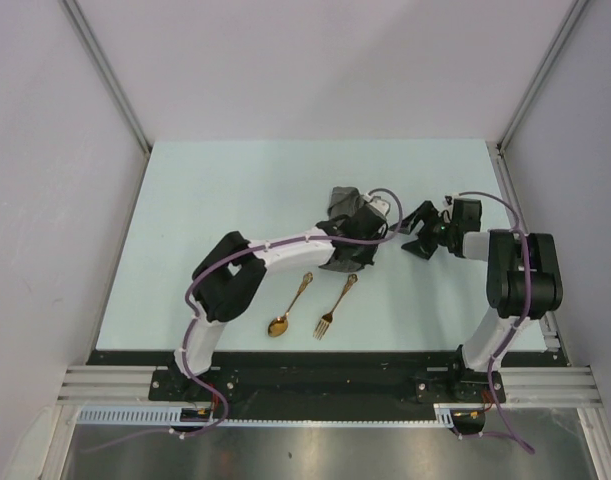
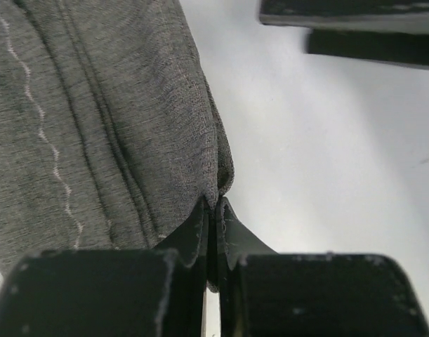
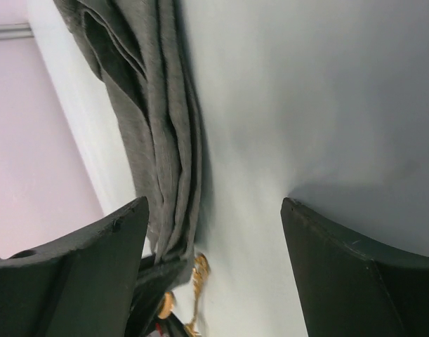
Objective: Fold the napkin into a case and place the utensils inside
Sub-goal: Fold the 2/3-rectangle-folded napkin at the center of the board.
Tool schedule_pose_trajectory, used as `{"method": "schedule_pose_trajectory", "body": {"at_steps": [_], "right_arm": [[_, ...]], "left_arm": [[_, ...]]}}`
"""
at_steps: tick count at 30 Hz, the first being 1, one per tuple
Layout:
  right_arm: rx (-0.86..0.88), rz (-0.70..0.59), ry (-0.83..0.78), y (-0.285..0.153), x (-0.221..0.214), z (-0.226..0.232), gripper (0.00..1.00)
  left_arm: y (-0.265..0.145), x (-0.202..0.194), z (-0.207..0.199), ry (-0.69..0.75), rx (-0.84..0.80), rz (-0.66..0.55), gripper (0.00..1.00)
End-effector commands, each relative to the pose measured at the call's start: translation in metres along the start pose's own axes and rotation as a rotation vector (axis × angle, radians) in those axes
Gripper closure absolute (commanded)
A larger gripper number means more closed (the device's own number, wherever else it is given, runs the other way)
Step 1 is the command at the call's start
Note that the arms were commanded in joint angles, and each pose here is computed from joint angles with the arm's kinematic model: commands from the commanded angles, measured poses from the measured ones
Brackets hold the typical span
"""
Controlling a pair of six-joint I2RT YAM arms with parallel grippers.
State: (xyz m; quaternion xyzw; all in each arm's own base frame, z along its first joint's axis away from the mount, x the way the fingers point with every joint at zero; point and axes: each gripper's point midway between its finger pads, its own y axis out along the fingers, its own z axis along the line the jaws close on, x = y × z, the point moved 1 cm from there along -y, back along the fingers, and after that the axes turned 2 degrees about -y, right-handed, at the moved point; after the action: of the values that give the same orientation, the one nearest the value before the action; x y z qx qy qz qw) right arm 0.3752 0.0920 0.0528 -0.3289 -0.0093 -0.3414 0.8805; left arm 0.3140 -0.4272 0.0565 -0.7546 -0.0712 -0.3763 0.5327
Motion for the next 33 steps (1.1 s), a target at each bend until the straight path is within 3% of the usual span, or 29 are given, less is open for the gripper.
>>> {"method": "schedule_pose_trajectory", "body": {"at_steps": [1, 11, 19, 28, 33], "right_arm": [[0.085, 0.018, 0.016, 0.026, 0.008, 0.029, 0.2], [0.095, 0.082, 0.04, 0.068, -0.021, 0.046, 0.22], [0.043, 0.017, -0.041, 0.084, 0.005, 0.042, 0.3], [0.003, 0.015, -0.116, 0.085, 0.012, 0.057, 0.59], [-0.091, -0.016, -0.191, 0.081, 0.022, 0.065, 0.85]], "left_arm": [[-0.029, 0.029, -0.007, -0.136, -0.15, -0.06, 1.0], [-0.042, 0.037, -0.006, -0.174, -0.219, -0.071, 1.0], [-0.044, 0.032, -0.004, -0.192, -0.244, -0.059, 1.0], [-0.044, 0.035, -0.009, -0.251, -0.318, -0.057, 1.0], [-0.041, 0.035, -0.016, -0.31, -0.373, -0.055, 1.0]]}}
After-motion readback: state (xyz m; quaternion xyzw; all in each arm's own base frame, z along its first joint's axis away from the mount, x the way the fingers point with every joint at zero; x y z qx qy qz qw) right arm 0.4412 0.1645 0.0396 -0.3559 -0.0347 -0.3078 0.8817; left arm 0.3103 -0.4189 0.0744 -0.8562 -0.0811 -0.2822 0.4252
